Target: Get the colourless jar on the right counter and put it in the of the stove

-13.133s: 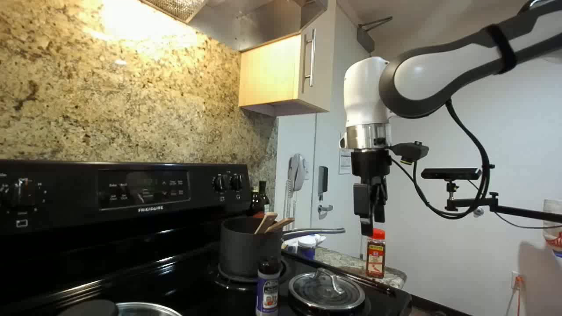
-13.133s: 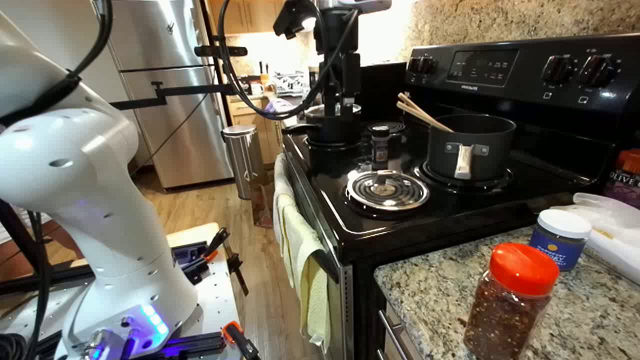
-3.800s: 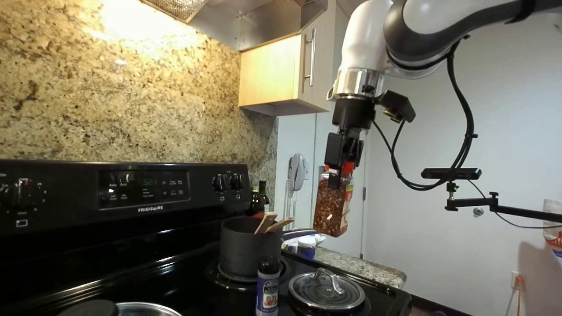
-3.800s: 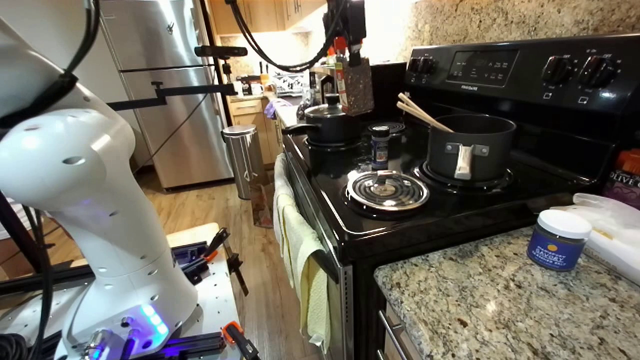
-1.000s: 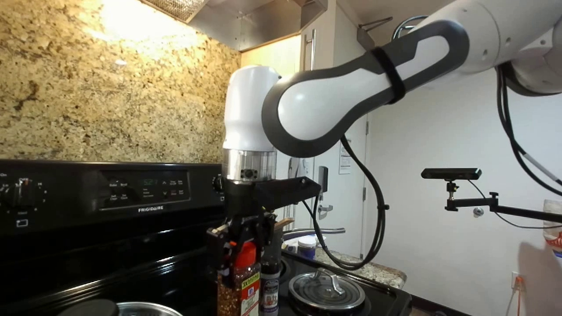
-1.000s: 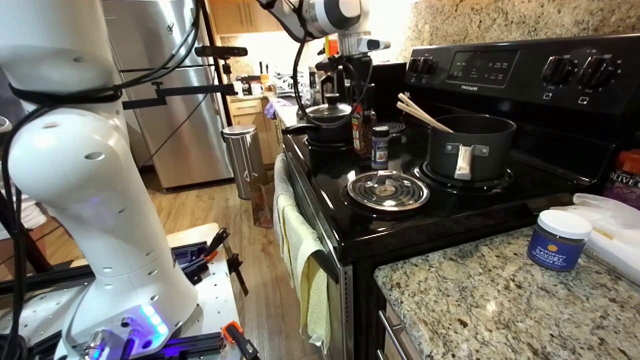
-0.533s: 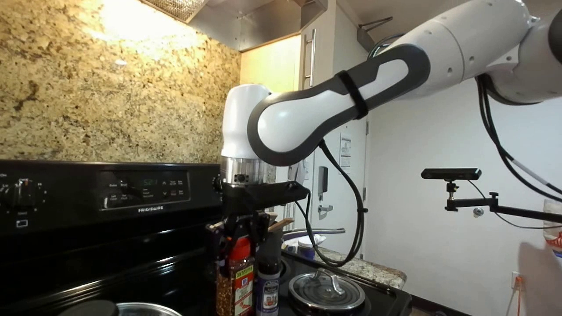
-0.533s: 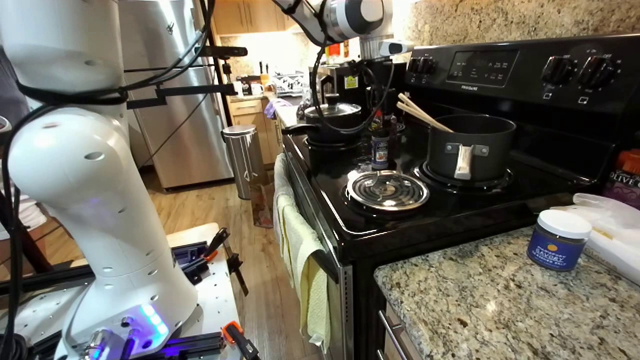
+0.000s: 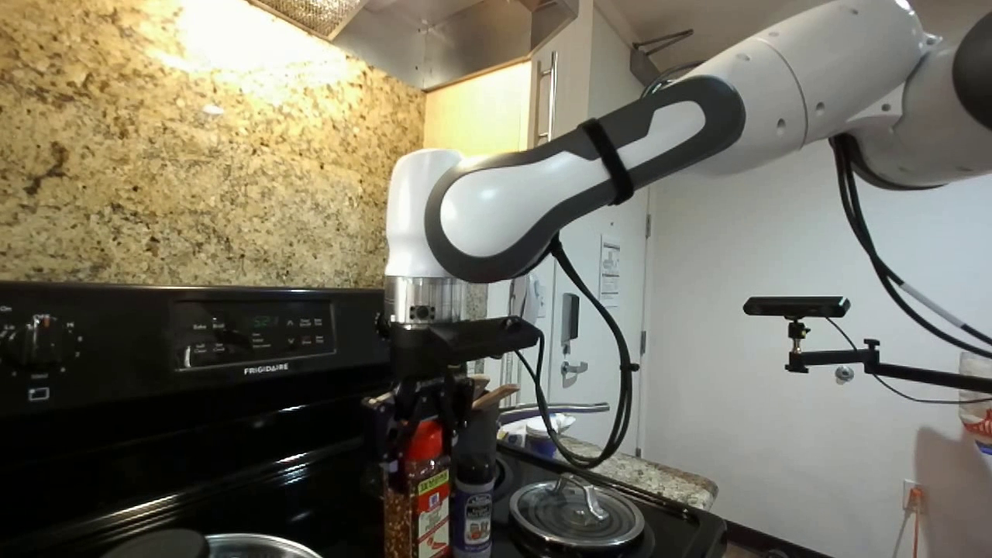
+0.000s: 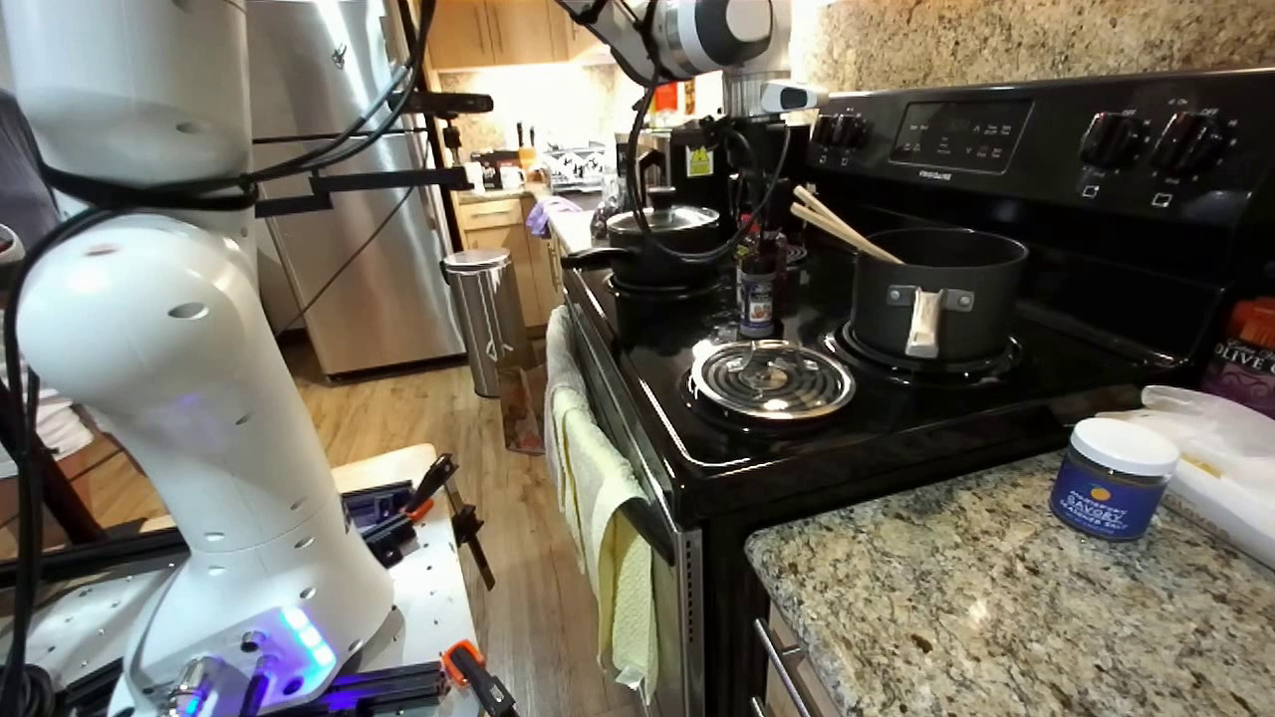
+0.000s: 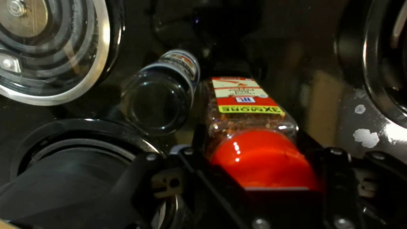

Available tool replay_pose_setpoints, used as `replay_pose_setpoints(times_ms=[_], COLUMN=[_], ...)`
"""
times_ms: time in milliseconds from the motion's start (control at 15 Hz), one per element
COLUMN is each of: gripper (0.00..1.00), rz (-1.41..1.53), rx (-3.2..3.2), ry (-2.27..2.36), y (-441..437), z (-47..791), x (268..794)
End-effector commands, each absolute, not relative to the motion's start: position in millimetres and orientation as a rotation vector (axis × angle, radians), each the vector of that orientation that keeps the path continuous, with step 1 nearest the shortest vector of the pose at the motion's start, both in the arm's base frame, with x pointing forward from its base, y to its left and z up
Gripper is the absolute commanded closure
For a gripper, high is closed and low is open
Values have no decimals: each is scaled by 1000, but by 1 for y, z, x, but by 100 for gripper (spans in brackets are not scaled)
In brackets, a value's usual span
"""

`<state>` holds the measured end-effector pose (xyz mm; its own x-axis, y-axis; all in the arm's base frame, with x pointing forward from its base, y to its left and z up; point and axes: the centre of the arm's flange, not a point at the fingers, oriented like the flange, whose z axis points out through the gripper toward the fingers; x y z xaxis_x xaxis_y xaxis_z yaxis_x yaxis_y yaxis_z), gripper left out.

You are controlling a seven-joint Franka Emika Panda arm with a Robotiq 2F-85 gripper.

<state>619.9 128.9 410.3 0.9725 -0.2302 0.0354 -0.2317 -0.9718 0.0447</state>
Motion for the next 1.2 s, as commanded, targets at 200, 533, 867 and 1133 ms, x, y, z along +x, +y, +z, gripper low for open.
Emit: replay_pose_setpoints(times_ms=[200, 533, 867, 1133], gripper=[61, 61, 61, 61], rz=[9, 100, 152, 216], rx=[3133, 3126, 3115, 3085], ry=[-323, -315, -292, -366], y=[132, 177, 203, 206], z=[417, 393, 396, 383], x=[629, 593, 578, 569])
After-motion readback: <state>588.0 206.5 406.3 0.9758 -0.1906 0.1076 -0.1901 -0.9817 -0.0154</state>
